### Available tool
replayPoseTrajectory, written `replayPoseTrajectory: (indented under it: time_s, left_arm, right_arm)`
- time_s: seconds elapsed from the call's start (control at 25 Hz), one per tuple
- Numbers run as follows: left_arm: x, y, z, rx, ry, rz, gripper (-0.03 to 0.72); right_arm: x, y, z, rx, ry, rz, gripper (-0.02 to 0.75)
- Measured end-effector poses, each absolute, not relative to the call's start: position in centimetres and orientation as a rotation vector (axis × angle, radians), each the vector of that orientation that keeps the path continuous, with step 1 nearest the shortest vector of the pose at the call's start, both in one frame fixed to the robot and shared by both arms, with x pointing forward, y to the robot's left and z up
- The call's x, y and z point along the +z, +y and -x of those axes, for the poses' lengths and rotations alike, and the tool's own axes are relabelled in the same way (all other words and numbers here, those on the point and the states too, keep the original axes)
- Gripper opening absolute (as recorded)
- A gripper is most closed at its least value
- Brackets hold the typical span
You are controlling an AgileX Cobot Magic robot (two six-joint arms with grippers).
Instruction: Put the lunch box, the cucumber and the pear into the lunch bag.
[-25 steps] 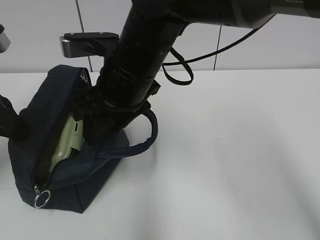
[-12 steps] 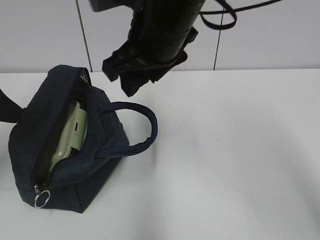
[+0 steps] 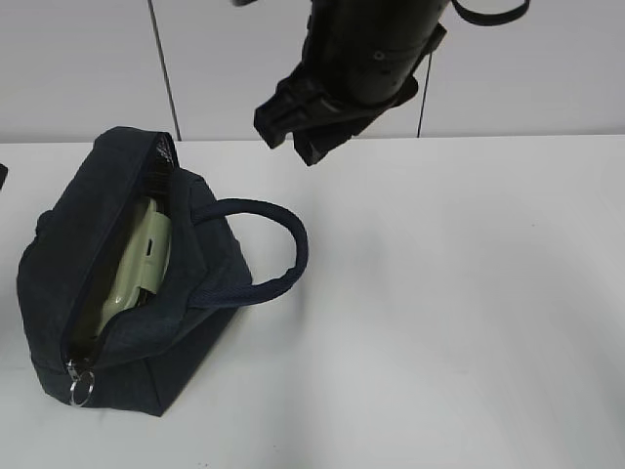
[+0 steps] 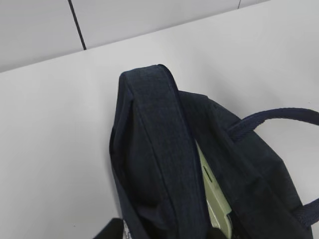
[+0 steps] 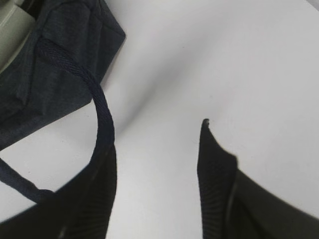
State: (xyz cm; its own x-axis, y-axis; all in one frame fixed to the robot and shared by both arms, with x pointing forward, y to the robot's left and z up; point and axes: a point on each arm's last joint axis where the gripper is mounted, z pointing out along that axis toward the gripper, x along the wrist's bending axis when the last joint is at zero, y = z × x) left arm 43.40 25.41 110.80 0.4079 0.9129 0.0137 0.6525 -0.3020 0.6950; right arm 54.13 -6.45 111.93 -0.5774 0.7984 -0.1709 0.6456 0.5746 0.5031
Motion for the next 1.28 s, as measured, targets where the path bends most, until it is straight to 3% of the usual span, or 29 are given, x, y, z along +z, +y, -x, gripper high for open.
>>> replayPoseTrajectory:
  time_s: [0.36,0.56,0.72,1.08,1.28]
  left_arm:
    - [109.8,26.4,-40.2,0.744,1.258,-1.952,0.308]
    - [108.0,26.6,-39.3,0.742,1.27,-1.954,0.308]
    - [107.7,26.6,-39.2,0.735,1.275,-1.961,0.308]
    - [107.3,26.6,-38.9,0.7,1.284,-2.008,0.308]
    - [106.9,26.7,-38.6,0.662,1.299,-2.062,0.297]
  right_arm:
    - [109.8,-9.9,-49.3,0.964,2.237,-1.082,0.41]
    - [106.2,-11.2,-47.0,1.069,2.237,-1.061,0.41]
    - [105.6,-11.2,-46.8,1.095,2.234,-1.059,0.403]
    - [106.8,-10.4,-47.2,1.285,2.127,-0.977,0.267]
    - [106.2,-10.3,-47.4,1.223,2.159,-0.929,0.255]
